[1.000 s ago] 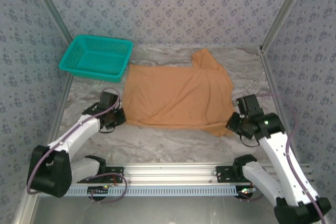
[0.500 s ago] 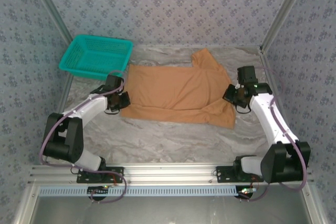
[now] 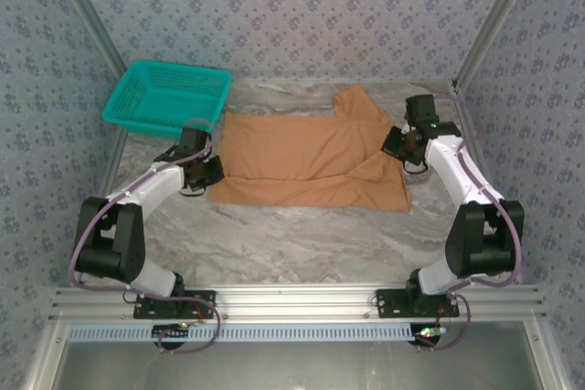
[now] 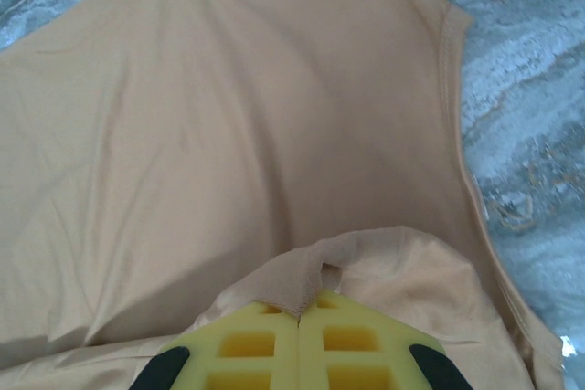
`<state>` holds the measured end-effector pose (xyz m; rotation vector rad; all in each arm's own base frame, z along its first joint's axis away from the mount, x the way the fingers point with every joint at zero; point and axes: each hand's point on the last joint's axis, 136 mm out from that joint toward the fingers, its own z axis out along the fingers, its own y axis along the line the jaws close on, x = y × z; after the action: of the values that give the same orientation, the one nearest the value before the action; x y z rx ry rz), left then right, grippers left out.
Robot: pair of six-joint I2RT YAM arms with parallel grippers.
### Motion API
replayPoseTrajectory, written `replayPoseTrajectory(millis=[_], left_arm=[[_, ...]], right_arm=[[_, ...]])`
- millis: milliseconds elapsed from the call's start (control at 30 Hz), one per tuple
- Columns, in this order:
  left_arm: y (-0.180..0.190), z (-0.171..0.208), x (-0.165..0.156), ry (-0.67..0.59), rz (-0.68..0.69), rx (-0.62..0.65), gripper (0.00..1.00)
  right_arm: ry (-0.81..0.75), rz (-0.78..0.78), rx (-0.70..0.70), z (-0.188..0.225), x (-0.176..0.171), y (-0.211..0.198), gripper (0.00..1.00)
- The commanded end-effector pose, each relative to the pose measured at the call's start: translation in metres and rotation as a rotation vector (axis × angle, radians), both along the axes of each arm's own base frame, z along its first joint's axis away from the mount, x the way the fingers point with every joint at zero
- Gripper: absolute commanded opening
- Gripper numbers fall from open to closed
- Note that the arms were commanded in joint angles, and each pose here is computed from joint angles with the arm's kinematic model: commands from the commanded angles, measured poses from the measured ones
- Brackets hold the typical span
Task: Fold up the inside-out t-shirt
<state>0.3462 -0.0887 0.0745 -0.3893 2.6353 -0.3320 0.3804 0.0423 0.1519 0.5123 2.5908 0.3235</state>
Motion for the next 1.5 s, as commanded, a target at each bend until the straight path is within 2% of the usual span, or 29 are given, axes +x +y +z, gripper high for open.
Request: replayPoseTrajectory(millis=[0,533,767,1200,1367,1467], left_arm=[[0.0,0.009,0.008,-0.033,-0.01,-0.01,0.0],[0.001,0.001,0.03,-0.045,0.017,-0.023,0.0],[-0.004,0.011,0.036,-0.073,0.015,-0.048,0.0],[0.003,-0.013,0.038,-0.032,0.026,-0.004,0.0],[0.003,-0.018,0.043,-0.033,0.03,0.0,0.08],[0.01,-0.018,0.046,-0.043,0.042,0.039,0.21]], right_arm=[[-0.035,0.025,-0.001,0.009,0.016,0.001,0.04],[-0.02,0.035,-0.031,-0.009,0.044,0.001,0.04],[-0.018,0.05,-0.042,-0.004,0.045,-0.002,0.03],[-0.018,0.056,-0.042,-0.013,0.057,-0.001,0.04],[-0.026,0.064,0.051,-0.025,0.073,0.015,0.09],[-0.063,0.026,0.122,-0.031,0.093,0.02,0.16]])
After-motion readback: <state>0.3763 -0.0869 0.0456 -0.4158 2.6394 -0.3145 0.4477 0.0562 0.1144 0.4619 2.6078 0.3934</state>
